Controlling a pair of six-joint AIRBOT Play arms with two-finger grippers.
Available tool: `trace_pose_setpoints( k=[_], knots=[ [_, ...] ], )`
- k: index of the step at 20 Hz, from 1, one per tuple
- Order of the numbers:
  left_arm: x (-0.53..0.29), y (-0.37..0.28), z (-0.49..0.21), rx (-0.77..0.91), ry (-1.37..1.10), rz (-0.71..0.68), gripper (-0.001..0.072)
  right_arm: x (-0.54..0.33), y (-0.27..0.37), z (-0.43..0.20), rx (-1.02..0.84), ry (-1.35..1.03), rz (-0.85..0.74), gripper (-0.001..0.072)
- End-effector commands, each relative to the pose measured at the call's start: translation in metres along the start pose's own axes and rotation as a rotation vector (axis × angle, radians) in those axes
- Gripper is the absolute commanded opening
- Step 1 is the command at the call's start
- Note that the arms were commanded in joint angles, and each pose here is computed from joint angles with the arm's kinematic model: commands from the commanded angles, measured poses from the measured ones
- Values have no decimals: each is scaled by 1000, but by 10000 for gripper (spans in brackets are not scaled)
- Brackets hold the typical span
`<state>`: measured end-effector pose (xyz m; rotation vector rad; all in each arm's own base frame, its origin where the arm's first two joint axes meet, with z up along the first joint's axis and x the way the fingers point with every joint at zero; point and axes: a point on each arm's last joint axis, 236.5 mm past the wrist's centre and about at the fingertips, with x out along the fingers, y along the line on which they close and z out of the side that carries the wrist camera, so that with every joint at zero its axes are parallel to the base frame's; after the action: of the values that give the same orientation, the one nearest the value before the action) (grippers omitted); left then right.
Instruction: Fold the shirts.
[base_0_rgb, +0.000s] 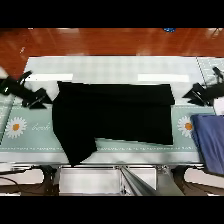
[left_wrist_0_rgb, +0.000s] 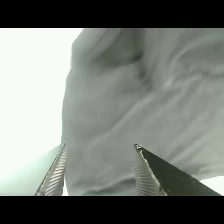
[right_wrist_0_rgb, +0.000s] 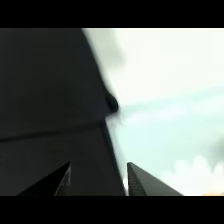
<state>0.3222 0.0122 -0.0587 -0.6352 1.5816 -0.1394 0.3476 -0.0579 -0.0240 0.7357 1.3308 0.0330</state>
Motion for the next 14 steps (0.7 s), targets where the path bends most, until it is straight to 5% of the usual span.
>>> trace_pose_setpoints(
  k=[1,5,14],
  knots=[
    [20,6,-49,-168,-105,-243,509,-7,5,-41,71,-163,169,411],
    [49,22,-101,-282,-41,-283,509,0,25,-76,103,-210,263,411],
    [98,-4,-165,-175,165,-239,508,2,30,-86,112,-178,283,411]
  ],
)
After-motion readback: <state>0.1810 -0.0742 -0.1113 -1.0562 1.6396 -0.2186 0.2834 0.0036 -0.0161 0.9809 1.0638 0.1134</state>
